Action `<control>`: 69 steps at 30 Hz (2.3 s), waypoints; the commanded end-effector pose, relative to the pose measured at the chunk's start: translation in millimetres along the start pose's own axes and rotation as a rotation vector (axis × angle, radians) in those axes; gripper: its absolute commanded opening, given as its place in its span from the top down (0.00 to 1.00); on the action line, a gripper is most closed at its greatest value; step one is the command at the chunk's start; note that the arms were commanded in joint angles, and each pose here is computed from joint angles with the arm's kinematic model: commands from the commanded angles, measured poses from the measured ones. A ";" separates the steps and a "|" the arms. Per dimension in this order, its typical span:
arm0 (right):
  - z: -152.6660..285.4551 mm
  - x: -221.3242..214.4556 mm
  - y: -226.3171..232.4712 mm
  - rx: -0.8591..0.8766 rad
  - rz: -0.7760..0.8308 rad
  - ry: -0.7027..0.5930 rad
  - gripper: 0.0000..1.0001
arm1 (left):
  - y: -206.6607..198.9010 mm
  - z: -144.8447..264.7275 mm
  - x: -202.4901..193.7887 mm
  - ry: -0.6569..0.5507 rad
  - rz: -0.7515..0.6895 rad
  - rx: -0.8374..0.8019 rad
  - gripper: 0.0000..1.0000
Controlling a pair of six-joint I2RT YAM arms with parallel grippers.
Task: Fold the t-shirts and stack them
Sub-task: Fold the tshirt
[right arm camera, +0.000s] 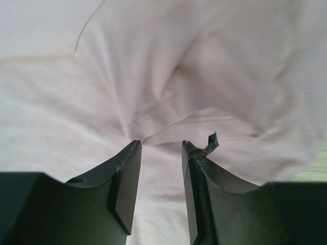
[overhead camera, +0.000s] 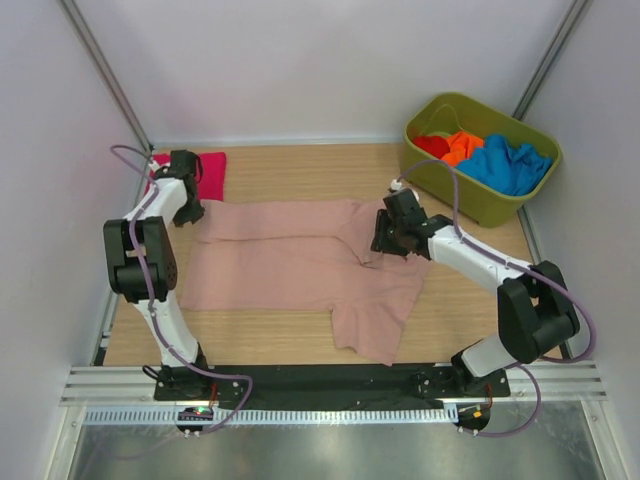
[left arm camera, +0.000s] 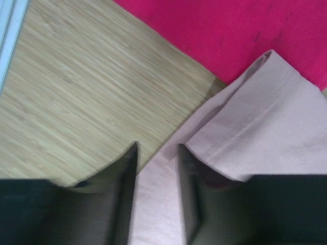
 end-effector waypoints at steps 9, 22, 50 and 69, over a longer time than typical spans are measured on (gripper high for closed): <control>-0.8 49.8 -78.4 -0.203 -0.256 -0.104 0.55 | -1.7 44.1 -7.3 -0.061 0.109 -0.186 0.39; -25.9 29.6 -81.8 -0.151 -0.380 -0.047 0.54 | -13.5 7.5 -22.6 0.070 0.183 -0.240 0.36; -4.4 51.8 -84.4 -0.224 -0.318 -0.123 0.99 | -12.2 13.9 5.8 -0.001 0.207 -0.218 1.00; 7.5 18.0 -91.0 -0.158 -0.270 -0.097 0.99 | -6.6 -1.1 -9.9 0.000 0.131 -0.171 1.00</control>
Point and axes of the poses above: each gripper's point midway between its finger pads, its own z axis back along the fingers, its own y axis along the line the jaws close on, x = y × z, the point moved 6 cm from there along z, back along the fingers, and after that the axes turned 5 degrees about -z, right-handed, at the moved point
